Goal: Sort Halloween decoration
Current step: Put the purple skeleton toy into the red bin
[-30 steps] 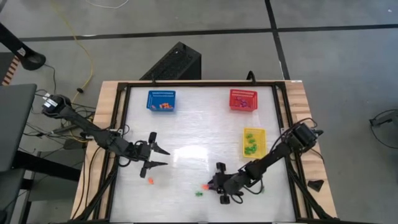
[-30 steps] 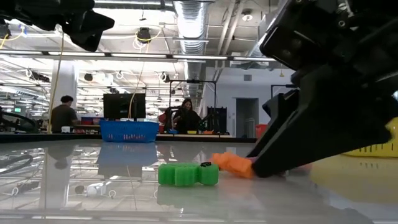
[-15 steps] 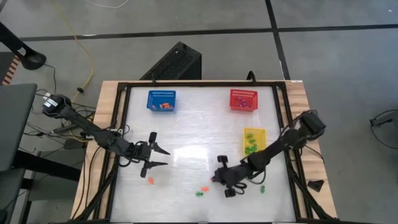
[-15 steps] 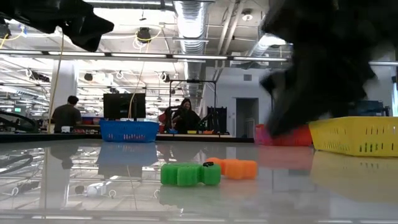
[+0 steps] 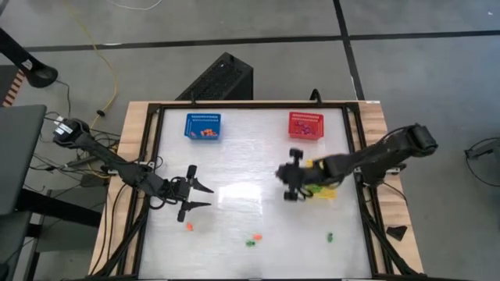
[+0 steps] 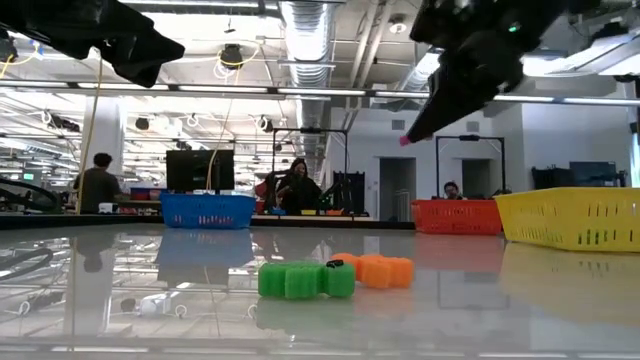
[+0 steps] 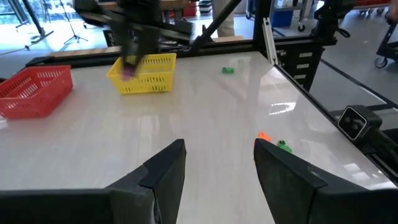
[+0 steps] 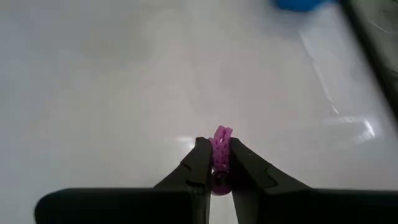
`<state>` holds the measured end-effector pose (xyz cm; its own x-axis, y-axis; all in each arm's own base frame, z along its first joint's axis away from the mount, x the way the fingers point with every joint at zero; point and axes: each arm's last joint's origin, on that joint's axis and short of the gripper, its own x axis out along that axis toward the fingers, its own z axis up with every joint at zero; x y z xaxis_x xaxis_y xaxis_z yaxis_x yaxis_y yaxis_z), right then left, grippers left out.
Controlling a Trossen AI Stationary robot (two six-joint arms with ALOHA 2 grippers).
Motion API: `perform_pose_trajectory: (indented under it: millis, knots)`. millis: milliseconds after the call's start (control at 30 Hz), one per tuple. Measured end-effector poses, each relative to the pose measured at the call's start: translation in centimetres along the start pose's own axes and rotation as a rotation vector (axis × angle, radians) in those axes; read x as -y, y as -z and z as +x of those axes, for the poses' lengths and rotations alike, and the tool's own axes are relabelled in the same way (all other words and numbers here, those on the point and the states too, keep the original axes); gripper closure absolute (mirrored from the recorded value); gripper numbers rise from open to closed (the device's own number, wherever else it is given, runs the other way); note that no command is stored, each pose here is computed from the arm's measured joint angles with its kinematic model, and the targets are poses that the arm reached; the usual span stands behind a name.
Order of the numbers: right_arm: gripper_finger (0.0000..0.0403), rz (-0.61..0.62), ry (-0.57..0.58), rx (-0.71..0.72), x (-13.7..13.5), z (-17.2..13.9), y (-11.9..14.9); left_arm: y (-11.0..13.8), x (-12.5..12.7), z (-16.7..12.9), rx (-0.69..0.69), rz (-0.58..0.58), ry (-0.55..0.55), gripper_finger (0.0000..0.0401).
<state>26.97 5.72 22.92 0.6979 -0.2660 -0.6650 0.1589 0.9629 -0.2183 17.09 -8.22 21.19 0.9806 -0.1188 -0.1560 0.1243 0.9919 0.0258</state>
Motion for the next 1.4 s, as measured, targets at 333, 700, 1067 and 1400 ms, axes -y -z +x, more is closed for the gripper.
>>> perform_pose_trajectory:
  millis: [333,700,1067,1400]
  knots:
    - [0.0333,0.203,0.276,-0.097,9.7,0.8,0.4,0.0,0.0,0.0,-0.004,-0.005,-0.001,0.0221]
    - [0.0333,0.487,0.399,-0.191,17.4,2.0,2.9,0.0,0.0,0.0,-0.003,-0.009,-0.002,0.0221]
    - [0.0278,0.648,0.478,-0.304,19.9,4.0,5.2,0.1,0.0,0.0,-0.013,-0.004,-0.003,0.0221]
    - [0.0159,0.649,0.481,-0.349,20.4,4.6,5.9,0.3,0.0,0.0,-0.028,0.01,-0.003,0.0221]
